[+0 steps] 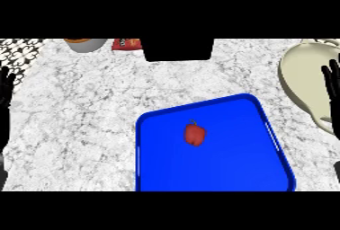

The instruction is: Pick the bell pepper from the tray and place it in the pot

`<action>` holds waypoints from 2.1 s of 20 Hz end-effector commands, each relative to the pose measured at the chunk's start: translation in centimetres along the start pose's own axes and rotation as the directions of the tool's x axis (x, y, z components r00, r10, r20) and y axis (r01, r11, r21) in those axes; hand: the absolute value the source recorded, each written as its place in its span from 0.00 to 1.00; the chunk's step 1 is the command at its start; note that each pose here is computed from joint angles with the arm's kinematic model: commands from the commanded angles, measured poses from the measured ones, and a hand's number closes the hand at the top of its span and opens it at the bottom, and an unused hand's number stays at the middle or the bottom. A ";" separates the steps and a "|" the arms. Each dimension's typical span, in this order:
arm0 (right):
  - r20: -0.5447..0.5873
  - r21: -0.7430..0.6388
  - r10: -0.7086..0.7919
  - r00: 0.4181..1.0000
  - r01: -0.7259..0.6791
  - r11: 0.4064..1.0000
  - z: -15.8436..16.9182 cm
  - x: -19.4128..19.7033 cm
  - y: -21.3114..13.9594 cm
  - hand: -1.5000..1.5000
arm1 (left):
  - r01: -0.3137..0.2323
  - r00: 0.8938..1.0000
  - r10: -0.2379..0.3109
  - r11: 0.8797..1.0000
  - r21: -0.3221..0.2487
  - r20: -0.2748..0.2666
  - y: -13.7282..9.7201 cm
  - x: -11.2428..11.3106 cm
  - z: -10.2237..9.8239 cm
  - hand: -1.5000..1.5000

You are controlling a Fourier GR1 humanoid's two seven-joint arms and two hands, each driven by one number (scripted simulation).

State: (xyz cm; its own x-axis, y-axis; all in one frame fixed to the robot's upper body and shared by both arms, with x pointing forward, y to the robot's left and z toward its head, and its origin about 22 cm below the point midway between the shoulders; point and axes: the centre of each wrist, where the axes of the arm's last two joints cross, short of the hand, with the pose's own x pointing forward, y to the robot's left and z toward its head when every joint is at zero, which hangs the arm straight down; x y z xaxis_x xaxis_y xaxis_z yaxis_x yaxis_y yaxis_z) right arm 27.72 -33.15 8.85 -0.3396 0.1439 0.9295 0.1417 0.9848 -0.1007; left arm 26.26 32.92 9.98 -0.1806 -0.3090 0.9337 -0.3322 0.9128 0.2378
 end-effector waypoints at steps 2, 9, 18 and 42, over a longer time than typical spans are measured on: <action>0.025 0.265 0.073 0.997 -0.077 0.961 -2.9 3.0 4.7 1.00 | -0.065 0.997 0.068 0.996 -0.062 0.045 -2.5 1.5 -0.7 0.50; 0.223 0.427 0.692 0.687 -0.707 0.564 -8.1 10.4 3.0 0.00 | -0.244 0.970 0.239 0.944 -0.224 -0.051 -6.8 1.3 -0.3 0.50; 0.501 0.654 0.627 0.596 -0.736 0.177 -8.4 12.3 11.6 0.00 | -0.268 0.963 0.253 0.938 -0.219 -0.093 -6.7 -1.0 -0.3 0.50; 0.511 0.774 0.822 0.253 -0.551 -0.311 -3.3 8.7 26.7 0.00 | -0.274 0.961 0.261 0.943 -0.188 -0.089 -8.1 -0.7 -0.8 0.50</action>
State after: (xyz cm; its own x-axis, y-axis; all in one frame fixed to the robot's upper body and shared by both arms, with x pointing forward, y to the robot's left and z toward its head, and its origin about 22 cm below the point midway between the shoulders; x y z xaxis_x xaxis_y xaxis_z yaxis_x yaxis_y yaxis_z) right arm 32.09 -6.32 16.34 -0.4704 0.8825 0.0008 -0.5406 -0.2874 -0.7907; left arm 30.38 26.16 7.85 -0.1871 -0.0398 0.9815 -0.0957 0.9952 0.0221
